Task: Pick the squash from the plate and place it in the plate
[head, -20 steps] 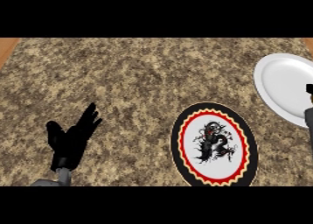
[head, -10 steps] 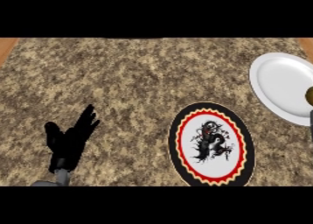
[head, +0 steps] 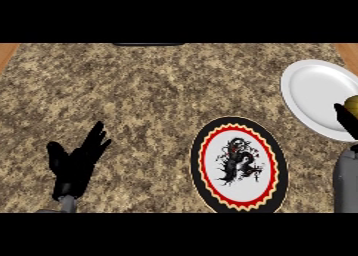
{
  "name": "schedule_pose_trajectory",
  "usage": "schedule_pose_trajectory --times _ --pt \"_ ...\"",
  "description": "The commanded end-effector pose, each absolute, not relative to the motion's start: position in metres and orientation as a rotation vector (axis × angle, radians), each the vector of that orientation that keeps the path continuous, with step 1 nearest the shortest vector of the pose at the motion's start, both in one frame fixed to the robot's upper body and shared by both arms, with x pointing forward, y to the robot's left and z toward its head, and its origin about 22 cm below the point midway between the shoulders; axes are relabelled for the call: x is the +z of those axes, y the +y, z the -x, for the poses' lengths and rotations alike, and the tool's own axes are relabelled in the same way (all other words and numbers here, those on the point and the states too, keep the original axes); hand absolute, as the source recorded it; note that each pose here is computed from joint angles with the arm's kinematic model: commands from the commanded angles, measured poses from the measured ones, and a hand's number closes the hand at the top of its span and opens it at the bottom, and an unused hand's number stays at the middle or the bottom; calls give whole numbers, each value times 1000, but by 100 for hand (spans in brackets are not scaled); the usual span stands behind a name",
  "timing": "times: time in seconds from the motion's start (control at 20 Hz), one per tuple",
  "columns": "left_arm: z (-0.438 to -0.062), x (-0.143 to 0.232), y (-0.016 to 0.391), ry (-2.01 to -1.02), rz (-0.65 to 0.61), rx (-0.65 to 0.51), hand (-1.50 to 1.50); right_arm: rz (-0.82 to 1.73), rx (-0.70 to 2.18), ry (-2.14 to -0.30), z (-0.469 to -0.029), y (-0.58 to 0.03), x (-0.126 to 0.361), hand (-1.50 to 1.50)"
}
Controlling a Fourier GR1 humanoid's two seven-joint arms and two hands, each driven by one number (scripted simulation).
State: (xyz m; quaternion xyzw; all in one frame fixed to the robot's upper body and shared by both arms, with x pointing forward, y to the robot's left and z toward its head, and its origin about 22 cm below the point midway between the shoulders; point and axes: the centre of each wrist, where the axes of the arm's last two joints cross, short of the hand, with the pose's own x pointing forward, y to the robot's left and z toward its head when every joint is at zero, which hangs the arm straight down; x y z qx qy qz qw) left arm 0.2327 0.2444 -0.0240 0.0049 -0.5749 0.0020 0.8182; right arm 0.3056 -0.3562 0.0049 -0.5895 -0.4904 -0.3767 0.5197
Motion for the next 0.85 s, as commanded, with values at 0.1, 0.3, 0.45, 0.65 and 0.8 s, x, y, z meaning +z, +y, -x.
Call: schedule_pose_trajectory --times 0.1,0.3,0.45,0.65,0.8 --pt "-231 -30 241 -1181 -7 0 0 1295 -841 -1217 -276 -300 -10 -150" --pt "-214 -23 243 -1161 -12 -2 0 1330 -787 -1150 -242 -302 -18 -150" --pt "-245 -24 225 -1184 -7 -12 0 1328 -770 -1140 -224 -271 -29 -150" --pt "-218 -34 248 -1198 -1 -5 0 1354 -757 -1139 -227 -270 -23 -150" --pt "-232 -37 233 -1202 -5 -19 0 1345 -740 -1122 -227 -248 -33 -150"
